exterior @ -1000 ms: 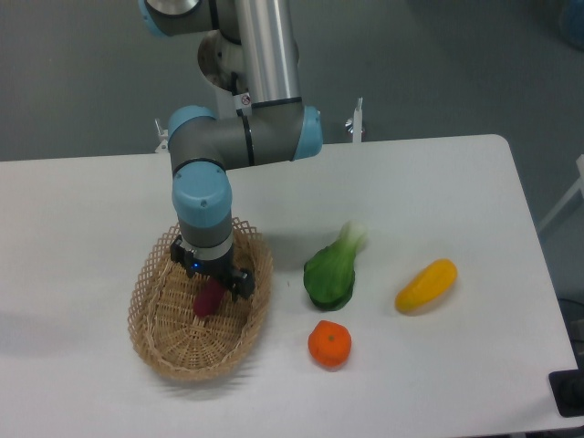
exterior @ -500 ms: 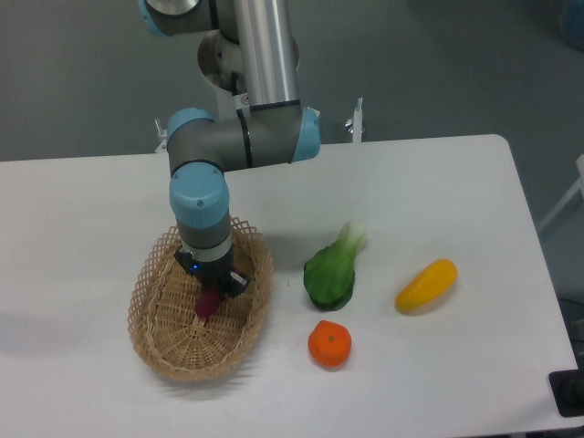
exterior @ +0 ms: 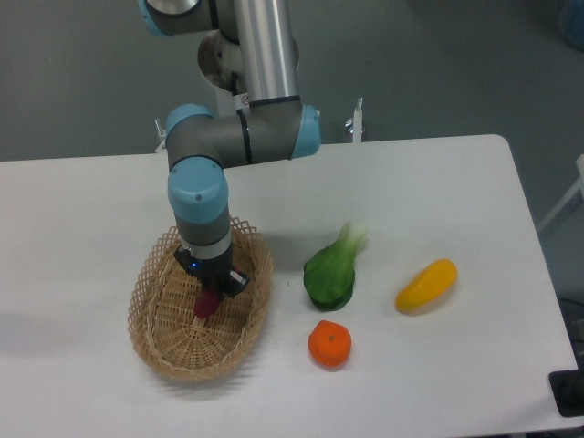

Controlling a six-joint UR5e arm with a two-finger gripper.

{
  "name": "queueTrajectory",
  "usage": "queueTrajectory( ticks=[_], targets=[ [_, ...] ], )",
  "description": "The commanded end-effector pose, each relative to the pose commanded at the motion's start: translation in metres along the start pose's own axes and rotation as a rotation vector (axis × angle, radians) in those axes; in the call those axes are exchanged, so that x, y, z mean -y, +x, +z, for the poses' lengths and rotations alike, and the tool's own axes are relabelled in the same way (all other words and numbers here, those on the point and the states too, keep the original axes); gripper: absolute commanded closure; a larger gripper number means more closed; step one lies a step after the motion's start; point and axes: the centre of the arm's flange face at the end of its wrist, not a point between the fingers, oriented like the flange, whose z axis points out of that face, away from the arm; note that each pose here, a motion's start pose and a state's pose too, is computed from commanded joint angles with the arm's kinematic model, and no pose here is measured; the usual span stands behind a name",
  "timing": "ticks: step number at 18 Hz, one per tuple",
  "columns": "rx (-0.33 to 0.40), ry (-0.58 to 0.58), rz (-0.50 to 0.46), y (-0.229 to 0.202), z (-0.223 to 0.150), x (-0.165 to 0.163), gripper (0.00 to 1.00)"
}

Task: Pick up the sweet potato from the basket
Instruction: 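Lift the sweet potato out of the basket and carry it sideways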

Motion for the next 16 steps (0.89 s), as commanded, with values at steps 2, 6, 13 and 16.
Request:
queueTrajectory(
  ticks=[2, 6, 13, 16],
  targets=[
    [0.036, 0.034, -0.008, -0.019, -0.028, 0.011, 0.67],
    [0.113, 0.092, -0.056, -0.078, -0.086, -0.004, 0.67],
    [0.139, 0.057, -0.023, -0.186, -0.137, -0.097, 0.67],
    [0.126, 0.023, 0.024, -0.226, -0.148, -0.144, 0.67]
  ],
)
